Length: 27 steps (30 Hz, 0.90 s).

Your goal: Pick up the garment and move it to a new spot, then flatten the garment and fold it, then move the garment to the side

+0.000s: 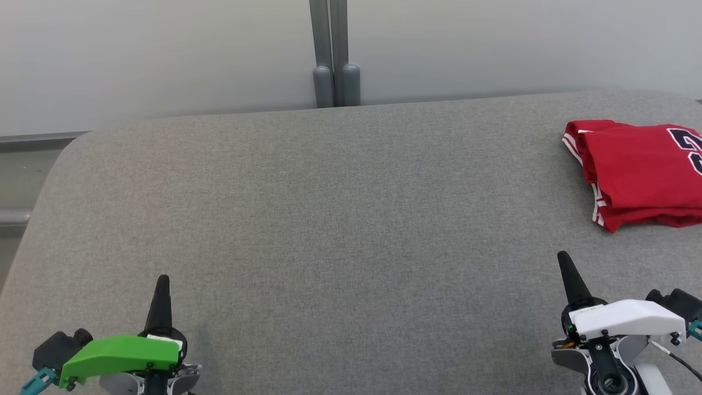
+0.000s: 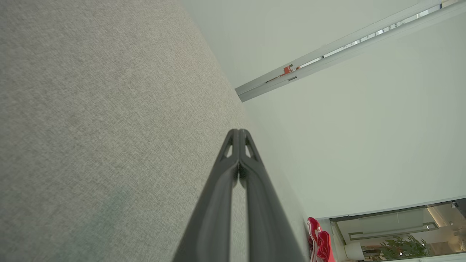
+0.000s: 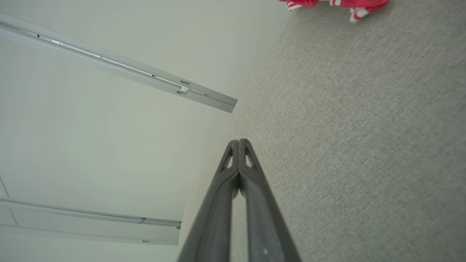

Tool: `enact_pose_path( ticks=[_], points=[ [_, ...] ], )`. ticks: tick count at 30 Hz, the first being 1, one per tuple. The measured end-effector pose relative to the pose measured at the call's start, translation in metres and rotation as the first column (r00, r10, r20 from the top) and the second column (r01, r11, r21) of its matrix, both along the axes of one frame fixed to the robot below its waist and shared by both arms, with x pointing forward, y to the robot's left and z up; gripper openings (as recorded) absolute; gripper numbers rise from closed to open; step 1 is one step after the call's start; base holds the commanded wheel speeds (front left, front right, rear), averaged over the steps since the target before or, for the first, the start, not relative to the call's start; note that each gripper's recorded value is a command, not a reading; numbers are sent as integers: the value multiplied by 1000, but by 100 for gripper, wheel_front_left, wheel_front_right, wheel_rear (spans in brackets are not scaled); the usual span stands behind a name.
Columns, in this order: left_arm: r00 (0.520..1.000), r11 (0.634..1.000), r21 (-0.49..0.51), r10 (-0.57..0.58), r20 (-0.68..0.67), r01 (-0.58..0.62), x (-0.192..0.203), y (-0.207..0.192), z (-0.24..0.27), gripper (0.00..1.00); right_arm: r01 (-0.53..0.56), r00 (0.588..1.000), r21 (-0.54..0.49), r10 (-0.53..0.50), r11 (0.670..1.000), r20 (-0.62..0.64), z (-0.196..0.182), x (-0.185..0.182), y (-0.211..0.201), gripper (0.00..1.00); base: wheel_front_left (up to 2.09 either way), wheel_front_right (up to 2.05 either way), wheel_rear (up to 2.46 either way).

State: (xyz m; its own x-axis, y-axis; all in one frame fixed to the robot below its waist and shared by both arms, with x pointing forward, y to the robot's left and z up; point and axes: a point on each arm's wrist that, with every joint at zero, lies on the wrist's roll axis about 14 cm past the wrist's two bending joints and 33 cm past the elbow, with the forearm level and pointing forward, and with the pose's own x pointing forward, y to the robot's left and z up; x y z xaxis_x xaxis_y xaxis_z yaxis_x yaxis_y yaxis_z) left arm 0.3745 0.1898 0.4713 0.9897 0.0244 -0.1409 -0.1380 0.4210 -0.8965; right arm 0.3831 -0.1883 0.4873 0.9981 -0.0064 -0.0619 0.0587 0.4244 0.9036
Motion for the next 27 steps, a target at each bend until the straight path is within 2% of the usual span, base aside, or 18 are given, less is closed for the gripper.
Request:
enact_pose_path(
  ticks=[27],
  points=[
    [998,974,-225,13,58,0,7,4,15,0,8,1000,229,-12,973,13,6,2,-6,0,0,0,0]
  ],
)
